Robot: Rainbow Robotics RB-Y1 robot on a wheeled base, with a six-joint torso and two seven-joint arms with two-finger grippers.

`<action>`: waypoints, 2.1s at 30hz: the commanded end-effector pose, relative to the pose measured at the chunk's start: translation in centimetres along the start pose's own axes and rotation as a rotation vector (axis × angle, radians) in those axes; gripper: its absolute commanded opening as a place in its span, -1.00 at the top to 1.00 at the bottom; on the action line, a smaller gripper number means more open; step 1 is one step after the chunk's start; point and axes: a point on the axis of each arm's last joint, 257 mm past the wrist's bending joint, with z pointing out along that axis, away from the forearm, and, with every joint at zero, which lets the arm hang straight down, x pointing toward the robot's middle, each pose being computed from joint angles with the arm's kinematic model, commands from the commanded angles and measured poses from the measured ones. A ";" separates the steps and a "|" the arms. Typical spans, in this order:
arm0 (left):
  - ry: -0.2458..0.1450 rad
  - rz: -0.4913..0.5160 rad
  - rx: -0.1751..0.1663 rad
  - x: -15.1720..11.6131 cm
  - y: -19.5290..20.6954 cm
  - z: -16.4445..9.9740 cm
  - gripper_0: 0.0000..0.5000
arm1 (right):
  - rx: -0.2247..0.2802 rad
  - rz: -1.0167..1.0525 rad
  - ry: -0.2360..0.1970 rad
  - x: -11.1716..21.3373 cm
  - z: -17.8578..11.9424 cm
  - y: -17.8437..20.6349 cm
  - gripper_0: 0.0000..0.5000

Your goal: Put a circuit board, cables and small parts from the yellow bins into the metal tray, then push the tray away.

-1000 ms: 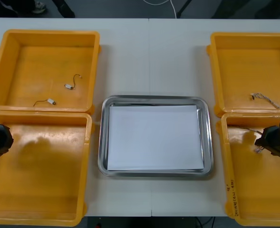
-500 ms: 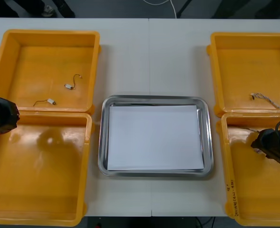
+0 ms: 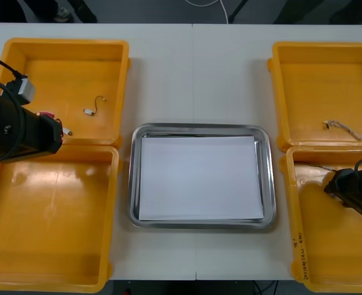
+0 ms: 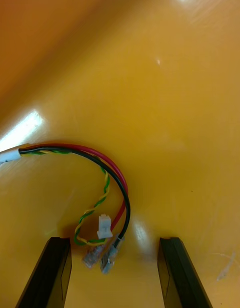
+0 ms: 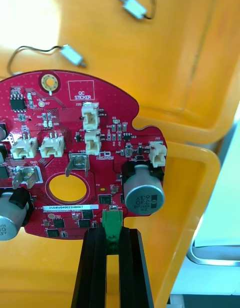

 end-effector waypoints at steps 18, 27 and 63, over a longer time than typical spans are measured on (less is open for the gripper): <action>-0.009 0.266 0.068 -1.1 -11.8 -0.4 1.00 | -0.013 0.055 0.009 0.9 0.6 1.5 1.00; 0.010 0.315 0.052 -0.6 -15.5 1.0 1.00 | -0.039 0.085 0.028 0.1 -1.1 1.8 1.00; 0.135 0.424 -0.065 8.3 -17.7 6.5 1.00 | 0.021 -0.055 0.064 6.4 -7.8 -4.0 1.00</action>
